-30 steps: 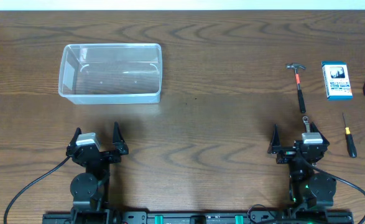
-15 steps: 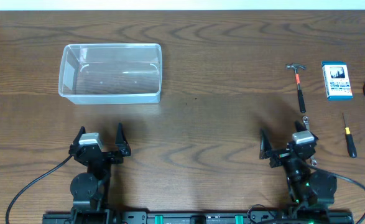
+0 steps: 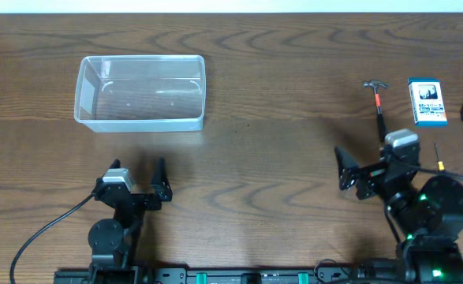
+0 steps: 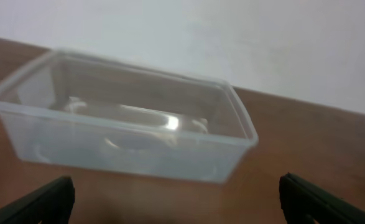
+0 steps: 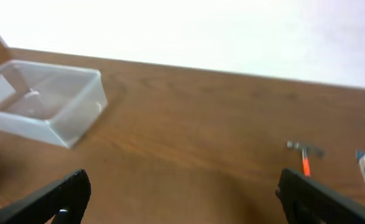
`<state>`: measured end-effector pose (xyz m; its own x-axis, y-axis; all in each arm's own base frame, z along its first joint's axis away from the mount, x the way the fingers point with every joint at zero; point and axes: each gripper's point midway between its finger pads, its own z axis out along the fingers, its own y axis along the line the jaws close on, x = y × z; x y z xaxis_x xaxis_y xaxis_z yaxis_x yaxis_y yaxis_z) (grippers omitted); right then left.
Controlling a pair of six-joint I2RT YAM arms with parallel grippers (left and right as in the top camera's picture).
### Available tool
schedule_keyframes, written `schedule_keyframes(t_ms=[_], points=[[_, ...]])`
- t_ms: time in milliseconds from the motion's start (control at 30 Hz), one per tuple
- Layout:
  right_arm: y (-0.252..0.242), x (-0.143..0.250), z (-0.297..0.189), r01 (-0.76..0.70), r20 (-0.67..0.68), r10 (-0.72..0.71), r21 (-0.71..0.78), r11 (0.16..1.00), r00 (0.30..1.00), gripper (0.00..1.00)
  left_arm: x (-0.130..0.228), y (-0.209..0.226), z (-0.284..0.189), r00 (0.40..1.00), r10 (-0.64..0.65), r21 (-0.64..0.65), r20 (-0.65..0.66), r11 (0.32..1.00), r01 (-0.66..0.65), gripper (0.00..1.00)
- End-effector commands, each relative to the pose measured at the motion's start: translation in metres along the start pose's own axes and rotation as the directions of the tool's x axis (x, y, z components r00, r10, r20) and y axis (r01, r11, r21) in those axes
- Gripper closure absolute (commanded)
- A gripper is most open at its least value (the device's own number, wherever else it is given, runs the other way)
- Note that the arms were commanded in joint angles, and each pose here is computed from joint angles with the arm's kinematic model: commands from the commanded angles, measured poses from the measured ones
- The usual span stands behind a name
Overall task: Pack container
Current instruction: 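Raise both arms and move the right gripper toward the clear container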
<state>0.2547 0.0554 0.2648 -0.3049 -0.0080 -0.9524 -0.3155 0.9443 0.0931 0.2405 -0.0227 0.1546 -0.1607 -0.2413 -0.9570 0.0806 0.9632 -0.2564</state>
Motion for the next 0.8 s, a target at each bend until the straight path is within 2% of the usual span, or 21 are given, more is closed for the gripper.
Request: schedule_keyframes(t_ms=[0,100,167,233,400,567,667,767], points=[[0.004,-0.023,0.005,0.02,-0.013,-0.02,-0.031,0.999,1.0,0.01,-0.018,-0.014,-0.009,0.999,-0.011,0.044,-0.033,0.999,0.012,0.02],[-0.005,-0.032,0.017,-0.022,-0.115,0.021,-0.005,1.0,0.993,0.01,-0.031,-0.016,-0.017,0.991,0.059,0.017,-0.12,0.998,-0.057,0.02],[-0.01,-0.033,0.022,-0.047,-0.197,0.05,0.016,0.999,0.979,0.01,-0.045,-0.009,-0.022,0.981,0.067,-0.053,-0.184,0.996,-0.078,0.02],[-0.01,-0.035,0.025,-0.085,-0.305,0.087,0.018,0.996,0.948,0.01,-0.065,-0.005,-0.028,0.965,0.06,-0.117,-0.257,0.989,-0.093,0.02],[-0.005,-0.025,0.022,-0.152,-0.496,0.136,0.008,0.988,0.858,0.01,-0.107,-0.014,-0.02,0.933,0.052,-0.135,-0.357,0.985,-0.107,0.02],[-0.011,-0.019,0.036,-0.182,-0.516,0.175,0.037,0.983,0.839,0.01,-0.093,-0.007,0.001,0.887,0.07,-0.14,-0.456,0.979,-0.15,0.02],[-0.006,-0.02,0.046,-0.232,-0.523,0.226,0.055,0.971,0.822,0.01,-0.112,-0.006,0.009,0.876,0.059,-0.166,-0.479,0.974,-0.156,0.02],[0.001,-0.023,0.055,-0.245,-0.536,0.265,0.11,0.963,0.802,0.01,-0.137,0.017,0.008,0.847,0.021,-0.291,-0.531,0.934,-0.206,0.02]])
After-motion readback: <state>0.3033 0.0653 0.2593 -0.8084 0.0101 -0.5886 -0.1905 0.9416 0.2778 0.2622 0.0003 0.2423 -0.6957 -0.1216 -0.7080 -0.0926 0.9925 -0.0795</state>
